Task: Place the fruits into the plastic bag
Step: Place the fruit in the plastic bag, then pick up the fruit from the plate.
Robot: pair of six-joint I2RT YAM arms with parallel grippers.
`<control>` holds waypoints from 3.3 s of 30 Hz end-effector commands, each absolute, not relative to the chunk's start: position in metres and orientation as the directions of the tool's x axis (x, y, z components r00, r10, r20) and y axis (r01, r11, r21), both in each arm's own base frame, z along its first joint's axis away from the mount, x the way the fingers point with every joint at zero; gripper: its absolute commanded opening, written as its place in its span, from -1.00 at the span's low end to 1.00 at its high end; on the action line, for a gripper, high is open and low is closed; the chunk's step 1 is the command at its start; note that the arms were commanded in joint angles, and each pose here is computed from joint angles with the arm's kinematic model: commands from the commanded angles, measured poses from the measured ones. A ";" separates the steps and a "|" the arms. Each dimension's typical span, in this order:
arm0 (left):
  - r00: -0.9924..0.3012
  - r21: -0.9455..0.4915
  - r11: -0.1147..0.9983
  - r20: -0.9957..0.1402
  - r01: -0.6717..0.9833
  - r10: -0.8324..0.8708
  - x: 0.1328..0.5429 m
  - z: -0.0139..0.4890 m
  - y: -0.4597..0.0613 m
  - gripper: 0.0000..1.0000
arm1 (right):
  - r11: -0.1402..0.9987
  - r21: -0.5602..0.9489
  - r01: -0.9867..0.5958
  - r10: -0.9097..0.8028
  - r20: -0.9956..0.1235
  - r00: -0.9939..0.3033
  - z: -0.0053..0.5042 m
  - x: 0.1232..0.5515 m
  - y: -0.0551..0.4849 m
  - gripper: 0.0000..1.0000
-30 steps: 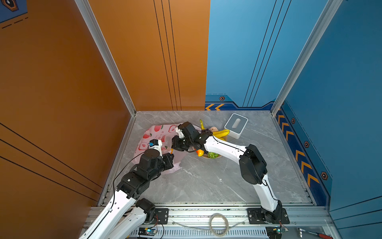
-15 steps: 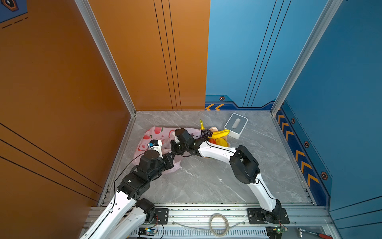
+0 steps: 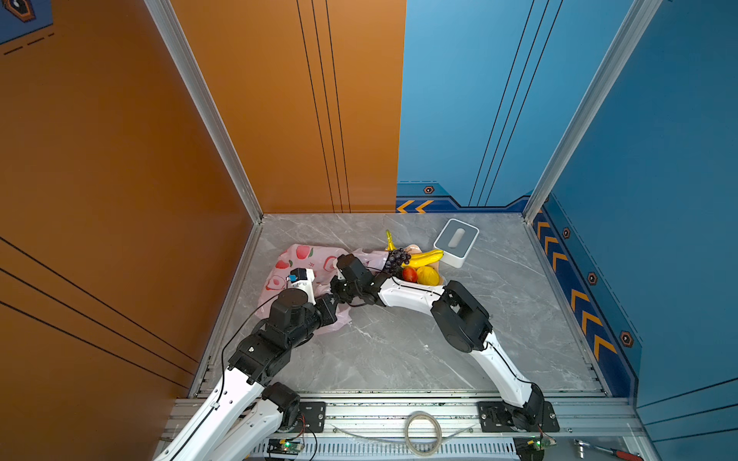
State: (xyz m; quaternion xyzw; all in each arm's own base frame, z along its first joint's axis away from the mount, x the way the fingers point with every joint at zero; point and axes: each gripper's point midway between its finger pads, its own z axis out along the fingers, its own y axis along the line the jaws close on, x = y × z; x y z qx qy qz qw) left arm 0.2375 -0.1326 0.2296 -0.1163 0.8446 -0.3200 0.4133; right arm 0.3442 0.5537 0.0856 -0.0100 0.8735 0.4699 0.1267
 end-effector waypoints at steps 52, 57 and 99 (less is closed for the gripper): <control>-0.639 -0.647 0.762 -0.598 0.029 -0.484 0.233 0.217 -0.120 -1.00 | 0.751 0.512 -0.416 -0.158 -0.473 -0.867 0.163 0.308 0.459 0.31; -0.638 -0.643 0.765 -0.601 0.028 -0.482 0.233 0.217 -0.119 -1.00 | 0.782 0.431 -0.450 -0.200 -0.511 -0.836 0.179 0.305 0.437 0.31; -0.639 -0.633 0.774 -0.605 0.024 -0.475 0.231 0.222 -0.115 -1.00 | 0.971 0.097 -0.218 -0.153 -0.451 -0.879 0.192 0.285 0.242 1.00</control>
